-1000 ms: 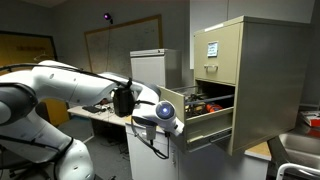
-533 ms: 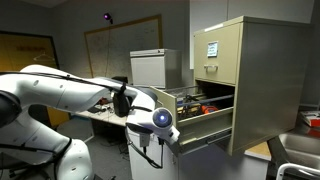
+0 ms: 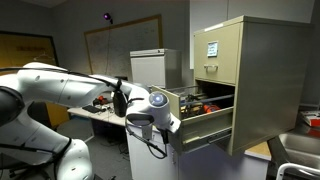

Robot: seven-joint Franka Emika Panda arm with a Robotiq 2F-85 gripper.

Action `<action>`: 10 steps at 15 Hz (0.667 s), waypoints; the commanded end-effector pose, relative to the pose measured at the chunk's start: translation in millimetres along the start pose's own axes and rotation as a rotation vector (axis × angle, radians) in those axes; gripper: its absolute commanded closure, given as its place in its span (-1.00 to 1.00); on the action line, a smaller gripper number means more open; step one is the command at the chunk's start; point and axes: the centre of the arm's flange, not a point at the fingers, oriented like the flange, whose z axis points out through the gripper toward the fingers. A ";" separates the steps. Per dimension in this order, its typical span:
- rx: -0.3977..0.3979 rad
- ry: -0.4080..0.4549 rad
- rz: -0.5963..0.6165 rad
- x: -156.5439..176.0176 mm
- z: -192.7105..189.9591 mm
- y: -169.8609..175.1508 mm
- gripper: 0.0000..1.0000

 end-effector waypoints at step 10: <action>0.049 0.292 -0.260 61.0 -102.0 -131.8 -1.00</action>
